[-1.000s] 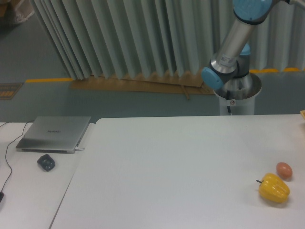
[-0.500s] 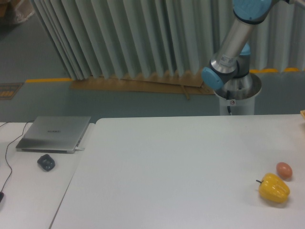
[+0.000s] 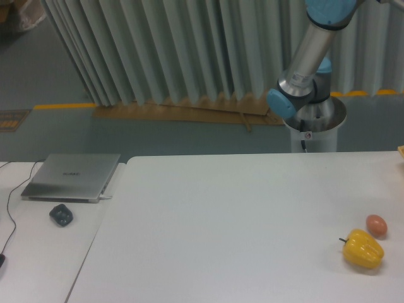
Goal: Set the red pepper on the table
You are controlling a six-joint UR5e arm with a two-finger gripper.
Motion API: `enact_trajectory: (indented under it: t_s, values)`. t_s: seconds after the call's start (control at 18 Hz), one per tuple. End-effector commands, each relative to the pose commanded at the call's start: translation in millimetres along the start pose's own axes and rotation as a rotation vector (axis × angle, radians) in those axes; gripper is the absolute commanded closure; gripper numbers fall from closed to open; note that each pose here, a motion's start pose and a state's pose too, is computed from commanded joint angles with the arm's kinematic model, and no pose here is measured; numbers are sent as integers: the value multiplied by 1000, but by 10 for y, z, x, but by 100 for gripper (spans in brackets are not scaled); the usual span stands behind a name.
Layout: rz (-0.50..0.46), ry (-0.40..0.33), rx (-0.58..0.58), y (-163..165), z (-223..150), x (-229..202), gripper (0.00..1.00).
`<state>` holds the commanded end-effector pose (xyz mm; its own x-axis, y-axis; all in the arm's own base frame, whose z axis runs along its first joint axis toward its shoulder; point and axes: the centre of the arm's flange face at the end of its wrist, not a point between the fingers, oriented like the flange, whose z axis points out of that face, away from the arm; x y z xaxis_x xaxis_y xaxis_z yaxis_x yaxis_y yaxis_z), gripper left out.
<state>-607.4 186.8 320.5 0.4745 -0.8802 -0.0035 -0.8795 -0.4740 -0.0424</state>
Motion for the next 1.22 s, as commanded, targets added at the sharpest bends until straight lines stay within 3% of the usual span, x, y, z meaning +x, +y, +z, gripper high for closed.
enact_trajectory:
  t_s: [0.61,1.22]
  values:
    - [-114,16,28,-649,-454,-181,45]
    - [-257,19,25,-1694,-540,-753,48]
